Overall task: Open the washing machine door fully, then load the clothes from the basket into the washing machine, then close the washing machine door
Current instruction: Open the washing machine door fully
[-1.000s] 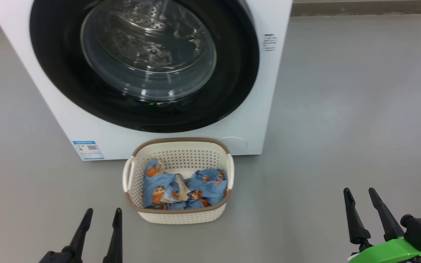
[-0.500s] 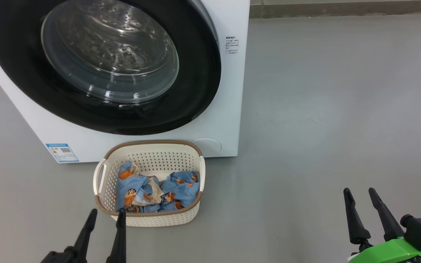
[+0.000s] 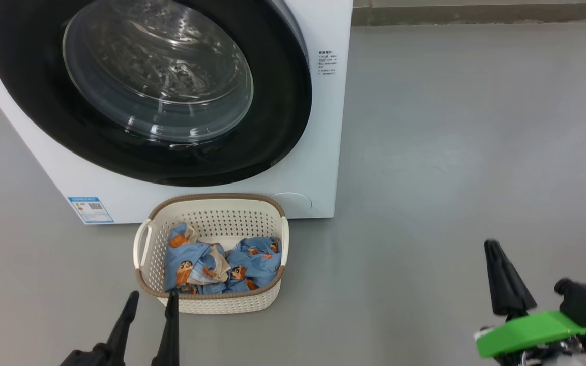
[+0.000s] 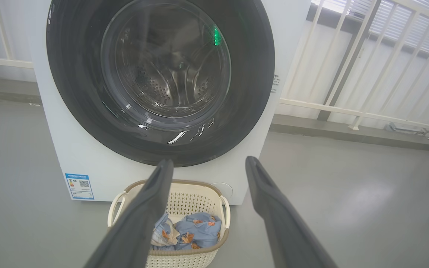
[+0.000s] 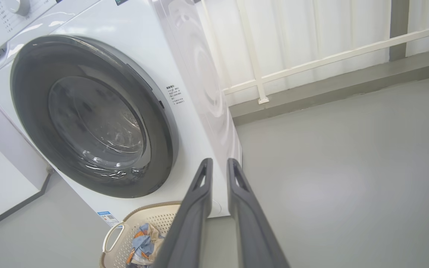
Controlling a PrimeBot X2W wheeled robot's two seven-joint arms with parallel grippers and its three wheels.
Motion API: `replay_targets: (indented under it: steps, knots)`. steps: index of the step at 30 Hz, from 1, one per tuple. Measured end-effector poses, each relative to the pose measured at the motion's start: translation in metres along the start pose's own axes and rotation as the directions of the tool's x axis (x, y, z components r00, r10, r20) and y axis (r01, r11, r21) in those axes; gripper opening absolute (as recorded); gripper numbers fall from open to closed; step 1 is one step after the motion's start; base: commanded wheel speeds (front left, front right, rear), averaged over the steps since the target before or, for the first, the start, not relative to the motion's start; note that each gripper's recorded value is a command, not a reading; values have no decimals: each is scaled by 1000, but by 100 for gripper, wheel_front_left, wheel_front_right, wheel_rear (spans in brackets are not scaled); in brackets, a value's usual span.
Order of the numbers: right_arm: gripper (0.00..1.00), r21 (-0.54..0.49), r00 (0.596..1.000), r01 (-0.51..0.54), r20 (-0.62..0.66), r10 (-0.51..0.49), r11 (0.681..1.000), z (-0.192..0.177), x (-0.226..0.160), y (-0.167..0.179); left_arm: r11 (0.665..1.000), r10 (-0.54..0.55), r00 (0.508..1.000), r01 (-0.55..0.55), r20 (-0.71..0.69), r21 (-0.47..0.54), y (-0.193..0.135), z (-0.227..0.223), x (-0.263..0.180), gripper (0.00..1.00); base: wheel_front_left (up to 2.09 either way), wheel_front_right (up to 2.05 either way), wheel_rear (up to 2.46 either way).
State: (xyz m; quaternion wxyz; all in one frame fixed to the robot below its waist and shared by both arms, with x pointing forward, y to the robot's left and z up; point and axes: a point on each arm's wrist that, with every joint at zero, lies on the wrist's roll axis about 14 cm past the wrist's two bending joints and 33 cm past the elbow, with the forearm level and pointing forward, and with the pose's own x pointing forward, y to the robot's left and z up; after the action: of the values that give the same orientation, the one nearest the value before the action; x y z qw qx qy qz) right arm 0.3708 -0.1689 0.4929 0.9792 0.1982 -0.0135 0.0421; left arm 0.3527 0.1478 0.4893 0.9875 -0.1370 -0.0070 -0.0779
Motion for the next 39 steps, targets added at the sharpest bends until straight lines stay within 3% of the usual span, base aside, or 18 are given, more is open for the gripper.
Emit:
replay_targets:
  steps: [8, 14, 20, 26, 33, 35, 39]
  knots:
    - [0, 167, 990, -72, 133, 50, 983, 41, 46, 27, 1000, 14, 1000, -14, -17, -12, 3, -6, 0, 100, 0, 0, 0]
    - [0, 320, 967, -165, 240, 88, 933, 79, 91, 51, 999, 17, 1000, -17, -18, -35, 2, -7, 12, 100, 0, 0, 0]
    - [0, 451, 949, -212, 308, 71, 867, 108, 134, 49, 999, 22, 999, -23, -23, -43, 6, -10, 25, 100, 0, 0, 0]
    - [0, 505, 954, -237, 281, 101, 830, 109, 176, 51, 998, 37, 999, -38, -21, -48, 13, -10, 38, 100, 0, 0, 0]
    - [0, 551, 953, -302, 182, 242, 778, 97, 217, 81, 997, 58, 998, -59, -24, -47, 21, -12, 47, 100, 0, 0, 0]
    - [0, 546, 948, -316, 146, 283, 776, 93, 227, 89, 997, 65, 998, -66, -24, -45, 24, -12, 49, 100, 0, 0, 0]
    - [0, 585, 931, -337, 89, 354, 738, 85, 245, 104, 996, 78, 996, -79, -32, -52, 28, -16, 53, 100, 0, 0, 0]
